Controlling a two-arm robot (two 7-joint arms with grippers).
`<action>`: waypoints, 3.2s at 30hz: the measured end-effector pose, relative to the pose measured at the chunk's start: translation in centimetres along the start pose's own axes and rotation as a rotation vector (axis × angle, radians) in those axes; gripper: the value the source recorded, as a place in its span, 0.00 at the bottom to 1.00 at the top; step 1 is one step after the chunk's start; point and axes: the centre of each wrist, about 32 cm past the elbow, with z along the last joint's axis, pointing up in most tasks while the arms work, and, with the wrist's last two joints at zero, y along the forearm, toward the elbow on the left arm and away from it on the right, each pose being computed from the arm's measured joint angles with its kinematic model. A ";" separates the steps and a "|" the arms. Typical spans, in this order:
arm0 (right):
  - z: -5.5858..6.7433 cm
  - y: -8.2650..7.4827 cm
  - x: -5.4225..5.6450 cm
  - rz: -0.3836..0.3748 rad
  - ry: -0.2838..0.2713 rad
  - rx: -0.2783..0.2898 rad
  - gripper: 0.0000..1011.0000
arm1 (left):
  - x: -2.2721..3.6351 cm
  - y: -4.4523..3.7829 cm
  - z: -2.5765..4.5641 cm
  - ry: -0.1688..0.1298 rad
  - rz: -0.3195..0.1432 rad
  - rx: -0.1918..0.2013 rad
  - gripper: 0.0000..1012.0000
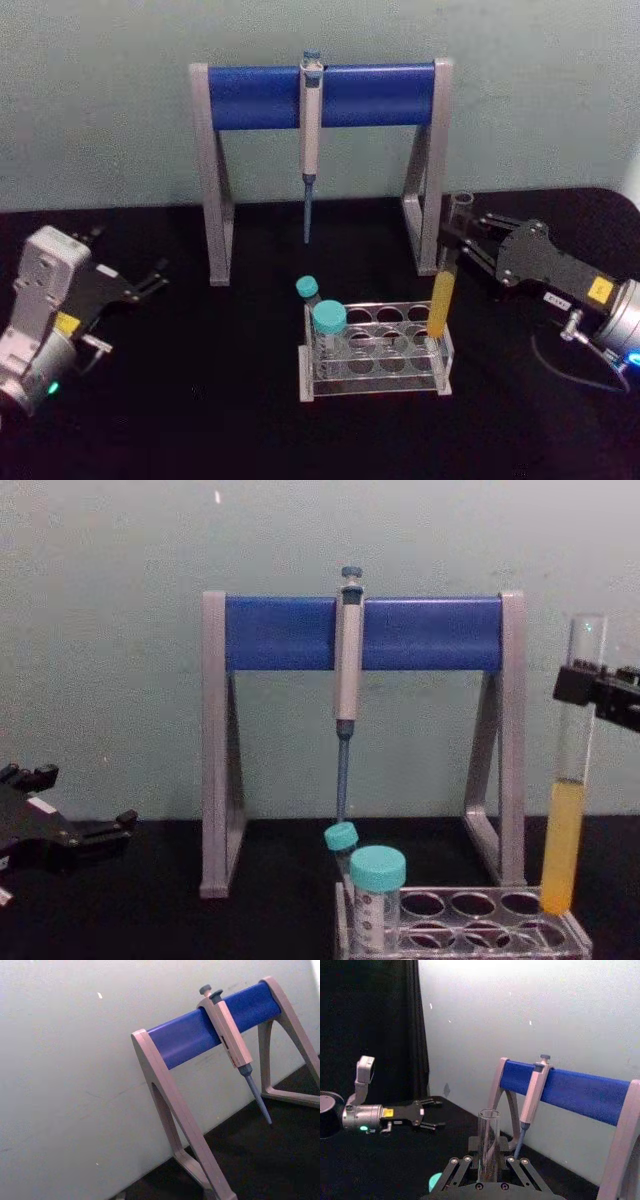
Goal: Pick up the test tube from the test tube rack, shake it, then place it back into the test tube rack.
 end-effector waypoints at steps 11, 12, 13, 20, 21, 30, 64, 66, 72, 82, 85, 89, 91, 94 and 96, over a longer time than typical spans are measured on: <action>-1.1 0.5 0.5 -0.002 0.018 -0.010 0.23 | 0.00 0.00 0.00 0.000 0.000 0.000 0.99; -1.2 0.5 0.5 -0.003 0.020 -0.012 0.23 | 0.00 0.00 0.00 0.000 0.000 0.000 0.99; -1.2 0.5 0.5 -0.003 0.020 -0.012 0.23 | 0.00 0.00 0.00 0.000 0.000 0.000 0.99; -1.7 0.6 0.6 -0.006 0.029 -0.028 0.23 | 0.00 0.00 0.00 0.000 0.000 0.000 0.99; -1.7 0.6 0.7 -0.006 0.030 -0.030 0.23 | 0.00 0.00 0.00 0.000 0.000 0.000 0.99; -2.3 0.8 0.8 -0.004 0.034 -0.046 0.23 | 0.00 0.00 0.00 0.000 0.000 0.000 0.99; -4.4 1.1 1.4 0.008 0.072 -0.102 0.23 | 0.00 0.00 0.00 0.000 0.000 0.000 0.99; -4.5 1.1 1.5 0.009 0.073 -0.104 0.23 | 0.00 0.00 0.00 0.000 0.000 0.000 0.99; -4.5 1.2 1.5 0.011 0.077 -0.115 0.23 | 0.00 0.00 0.00 0.000 0.000 0.000 0.99; -4.6 1.2 1.6 0.014 0.084 -0.133 0.23 | 0.00 0.00 0.00 0.000 0.000 0.000 0.99; -4.7 1.2 1.6 0.013 0.087 -0.138 0.23 | 0.00 0.00 0.00 0.000 0.000 0.000 0.99; -4.7 1.2 1.7 0.012 0.090 -0.144 0.23 | 0.00 0.00 0.00 0.000 0.000 0.000 0.99; -4.7 1.3 1.7 0.012 0.092 -0.148 0.23 | 0.00 0.00 0.00 0.000 0.000 0.000 0.99; -4.7 1.3 1.8 0.013 0.093 -0.151 0.23 | 0.00 0.00 0.00 0.000 0.000 0.000 0.99; -4.7 1.3 1.8 0.013 0.094 -0.153 0.23 | 0.00 0.00 0.00 0.000 0.000 0.000 0.99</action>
